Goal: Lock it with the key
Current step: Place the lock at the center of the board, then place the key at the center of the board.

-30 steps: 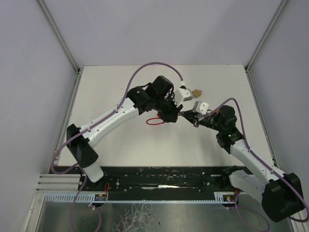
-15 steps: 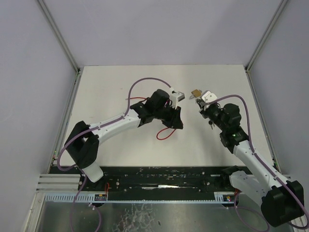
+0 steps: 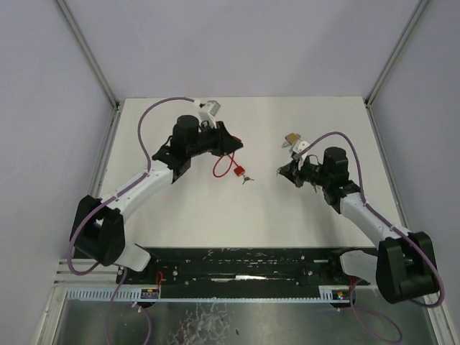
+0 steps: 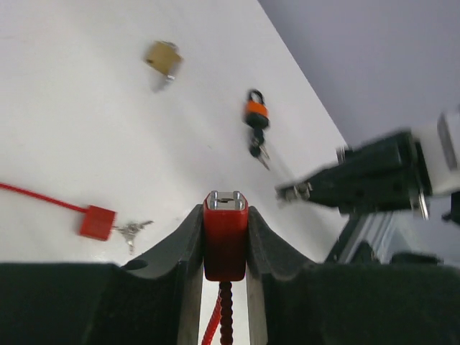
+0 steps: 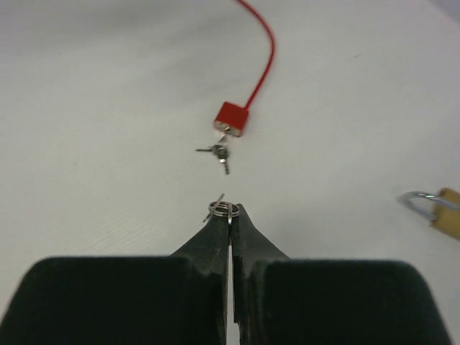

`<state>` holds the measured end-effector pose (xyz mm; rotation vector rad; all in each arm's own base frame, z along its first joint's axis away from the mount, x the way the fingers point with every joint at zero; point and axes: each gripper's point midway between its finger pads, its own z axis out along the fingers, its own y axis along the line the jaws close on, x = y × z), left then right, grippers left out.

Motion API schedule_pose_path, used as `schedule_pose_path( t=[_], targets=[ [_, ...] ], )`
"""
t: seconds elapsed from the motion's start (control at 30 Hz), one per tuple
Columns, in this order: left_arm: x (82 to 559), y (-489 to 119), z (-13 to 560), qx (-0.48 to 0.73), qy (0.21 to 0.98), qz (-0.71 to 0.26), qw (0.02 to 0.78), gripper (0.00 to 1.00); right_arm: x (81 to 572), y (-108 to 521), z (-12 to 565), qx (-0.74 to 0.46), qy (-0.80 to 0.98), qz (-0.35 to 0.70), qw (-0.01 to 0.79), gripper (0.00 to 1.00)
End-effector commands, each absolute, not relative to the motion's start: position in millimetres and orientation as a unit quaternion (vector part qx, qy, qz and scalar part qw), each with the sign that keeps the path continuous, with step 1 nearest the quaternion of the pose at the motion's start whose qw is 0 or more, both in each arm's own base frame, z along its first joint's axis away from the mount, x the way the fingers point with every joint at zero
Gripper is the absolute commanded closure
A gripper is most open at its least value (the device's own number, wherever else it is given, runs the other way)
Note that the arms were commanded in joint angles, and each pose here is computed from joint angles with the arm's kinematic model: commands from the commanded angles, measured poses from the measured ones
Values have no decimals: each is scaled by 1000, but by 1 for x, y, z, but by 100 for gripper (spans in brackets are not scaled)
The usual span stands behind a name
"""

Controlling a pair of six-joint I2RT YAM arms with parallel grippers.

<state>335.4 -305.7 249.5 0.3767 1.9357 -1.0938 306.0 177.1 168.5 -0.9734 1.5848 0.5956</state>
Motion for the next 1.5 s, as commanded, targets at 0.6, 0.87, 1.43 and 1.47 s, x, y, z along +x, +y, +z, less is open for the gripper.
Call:
schedule_pose_path(
  t=[0.6, 0.87, 1.43, 1.47],
  targets=[
    [405, -43, 80, -560, 732, -293, 255, 100, 333, 397, 99, -424, 750, 405, 307, 99],
    [396, -25, 37, -604, 725, -290, 161, 100, 360, 454, 75, -451, 780, 363, 239, 92],
    [374, 10, 47, -632, 709, -241, 201, 36, 368, 503, 65, -478, 764, 363, 238, 72],
    [373, 12, 50, -632, 708, -238, 205, 34, 366, 503, 67, -482, 759, 367, 236, 70]
  ],
)
